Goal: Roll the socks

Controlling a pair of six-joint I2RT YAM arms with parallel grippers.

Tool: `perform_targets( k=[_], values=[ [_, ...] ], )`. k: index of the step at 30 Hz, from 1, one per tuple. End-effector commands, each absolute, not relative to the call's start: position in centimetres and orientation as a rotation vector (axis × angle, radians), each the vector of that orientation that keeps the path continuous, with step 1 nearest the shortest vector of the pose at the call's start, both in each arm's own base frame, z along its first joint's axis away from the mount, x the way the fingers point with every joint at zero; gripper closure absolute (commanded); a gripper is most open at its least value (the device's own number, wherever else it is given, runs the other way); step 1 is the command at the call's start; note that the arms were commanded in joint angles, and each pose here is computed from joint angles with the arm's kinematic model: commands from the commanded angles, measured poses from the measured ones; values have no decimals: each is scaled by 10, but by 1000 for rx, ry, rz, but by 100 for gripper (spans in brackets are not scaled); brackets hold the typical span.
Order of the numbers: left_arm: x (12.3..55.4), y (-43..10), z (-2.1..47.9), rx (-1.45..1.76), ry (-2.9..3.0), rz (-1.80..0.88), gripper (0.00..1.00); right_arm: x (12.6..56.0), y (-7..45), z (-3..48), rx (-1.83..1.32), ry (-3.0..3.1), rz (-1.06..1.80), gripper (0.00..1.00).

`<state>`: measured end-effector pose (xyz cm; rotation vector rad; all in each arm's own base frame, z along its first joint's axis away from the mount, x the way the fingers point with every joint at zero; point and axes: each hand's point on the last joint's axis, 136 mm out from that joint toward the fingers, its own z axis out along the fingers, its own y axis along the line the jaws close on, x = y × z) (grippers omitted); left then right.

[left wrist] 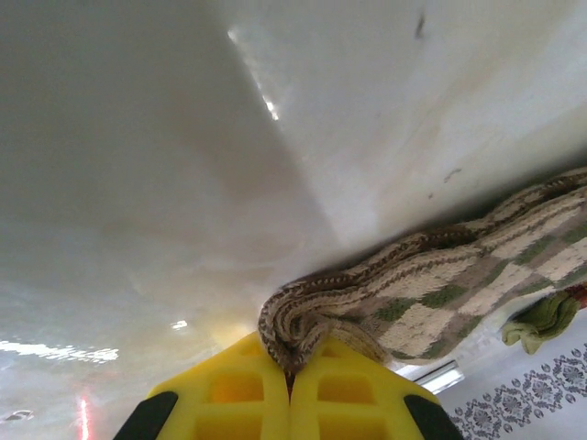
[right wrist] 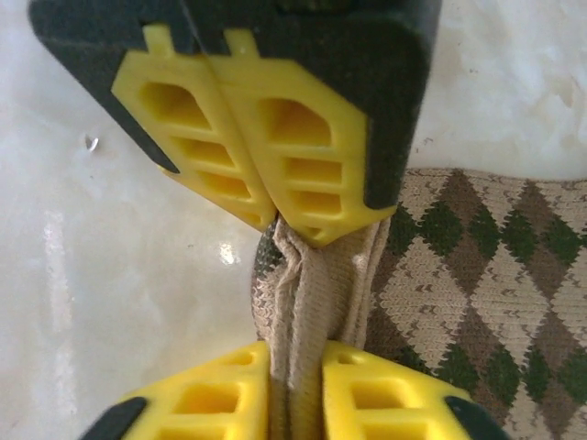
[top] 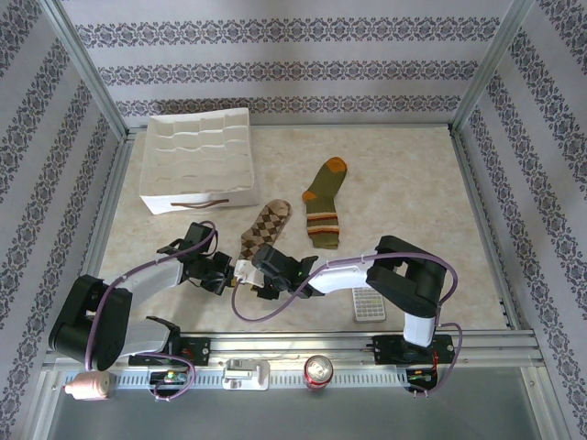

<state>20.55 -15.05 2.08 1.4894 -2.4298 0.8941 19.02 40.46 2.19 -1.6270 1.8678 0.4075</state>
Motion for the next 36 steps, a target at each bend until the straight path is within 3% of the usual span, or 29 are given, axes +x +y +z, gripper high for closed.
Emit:
perform_targets(
  k=[1, 3, 9, 12, 27, 36],
  values=[
    [199, -138, 13, 1546, -2417, 819, 98, 192, 396, 14, -1602, 1965, 453, 95],
    [202, -137, 17, 1564, -2408, 848, 91, 190, 394, 14, -1584, 2003, 507, 100],
    [210, -131, 33, 1649, -2365, 953, 64, 181, 387, 10, -1524, 2147, 722, 100],
    [210, -126, 41, 1695, -2348, 998, 56, 178, 386, 10, -1484, 2213, 835, 100],
    [208, -140, 54, 1672, -2297, 1184, 51, 183, 379, 0, -1296, 2523, 1128, 100],
    [212, -157, 43, 1664, -2302, 1165, 47, 189, 382, -2, -1187, 2614, 1239, 100]
  ],
)
